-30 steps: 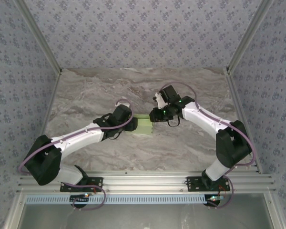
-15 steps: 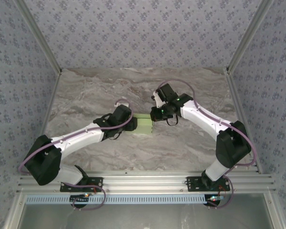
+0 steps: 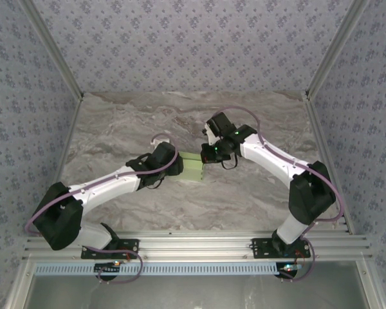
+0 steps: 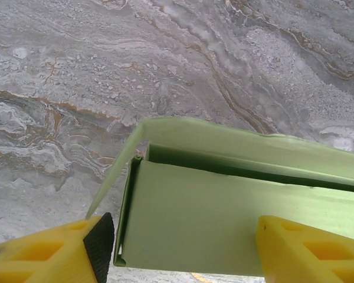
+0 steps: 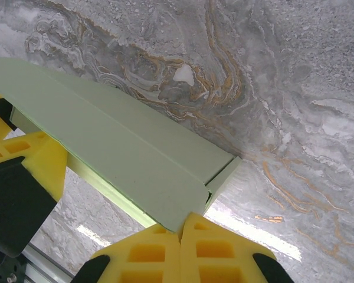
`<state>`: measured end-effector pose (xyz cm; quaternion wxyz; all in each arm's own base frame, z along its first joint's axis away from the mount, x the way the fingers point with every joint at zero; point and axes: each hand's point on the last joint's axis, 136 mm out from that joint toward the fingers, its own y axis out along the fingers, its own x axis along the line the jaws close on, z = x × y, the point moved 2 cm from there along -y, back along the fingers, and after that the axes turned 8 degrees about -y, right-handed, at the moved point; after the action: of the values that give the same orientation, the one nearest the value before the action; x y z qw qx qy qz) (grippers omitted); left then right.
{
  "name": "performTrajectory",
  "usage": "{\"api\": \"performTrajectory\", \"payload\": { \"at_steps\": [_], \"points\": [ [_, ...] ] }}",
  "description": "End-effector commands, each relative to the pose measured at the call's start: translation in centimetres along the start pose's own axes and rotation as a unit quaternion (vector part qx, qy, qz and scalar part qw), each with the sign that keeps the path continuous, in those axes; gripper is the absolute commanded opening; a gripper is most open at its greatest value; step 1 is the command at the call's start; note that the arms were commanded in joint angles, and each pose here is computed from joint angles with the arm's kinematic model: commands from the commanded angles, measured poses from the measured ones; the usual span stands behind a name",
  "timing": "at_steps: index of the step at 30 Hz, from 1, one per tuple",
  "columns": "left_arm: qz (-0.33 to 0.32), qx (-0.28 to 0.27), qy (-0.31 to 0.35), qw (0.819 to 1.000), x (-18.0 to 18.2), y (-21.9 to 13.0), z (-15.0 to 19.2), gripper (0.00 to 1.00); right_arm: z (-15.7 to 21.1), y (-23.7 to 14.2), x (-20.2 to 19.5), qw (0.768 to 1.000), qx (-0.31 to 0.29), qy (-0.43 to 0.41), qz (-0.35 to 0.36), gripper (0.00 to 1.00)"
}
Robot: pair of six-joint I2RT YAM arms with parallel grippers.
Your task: Fold the paper box
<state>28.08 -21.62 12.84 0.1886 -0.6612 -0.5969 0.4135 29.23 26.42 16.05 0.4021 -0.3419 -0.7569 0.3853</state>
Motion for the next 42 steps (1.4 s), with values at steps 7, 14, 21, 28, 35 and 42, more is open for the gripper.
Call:
{"api": "performTrajectory", "payload": {
  "at_steps": [7, 14, 21, 28, 35, 42],
  "points": [
    [-0.028, 0.027, -0.01, 0.999, 1.4, 0.5, 1.9, 0.68, 1.2, 1.1, 1.2, 0.998, 0.033, 0.054, -0.006, 0.06],
    [-0.021, 0.029, -0.018, 0.999, 1.1, 0.6, 2.1, 0.68, 1.1, 1.2, 1.4, 0.996, 0.039, 0.084, -0.005, 0.05],
    [-0.022, 0.031, -0.026, 0.999, 1.2, 0.7, 2.3, 0.68, 2.1, 2.2, 0.5, 0.991, 0.042, 0.121, 0.029, 0.08],
    [-0.027, 0.028, -0.034, 0.999, 1.5, 0.6, 2.3, 0.68, 3.0, 2.9, 0.3, 0.989, 0.041, 0.13, 0.054, 0.07],
    [-0.027, 0.026, -0.043, 0.998, 1.5, 0.4, 2.1, 0.69, 3.4, 3.2, 0.2, 0.989, 0.038, 0.125, 0.071, 0.06],
    [-0.008, 0.016, -0.057, 0.998, 1.2, -0.8, 1.6, 0.81, 4.2, 3.5, 0.0, 0.988, 0.027, 0.117, 0.098, 0.05]
  ]
}}
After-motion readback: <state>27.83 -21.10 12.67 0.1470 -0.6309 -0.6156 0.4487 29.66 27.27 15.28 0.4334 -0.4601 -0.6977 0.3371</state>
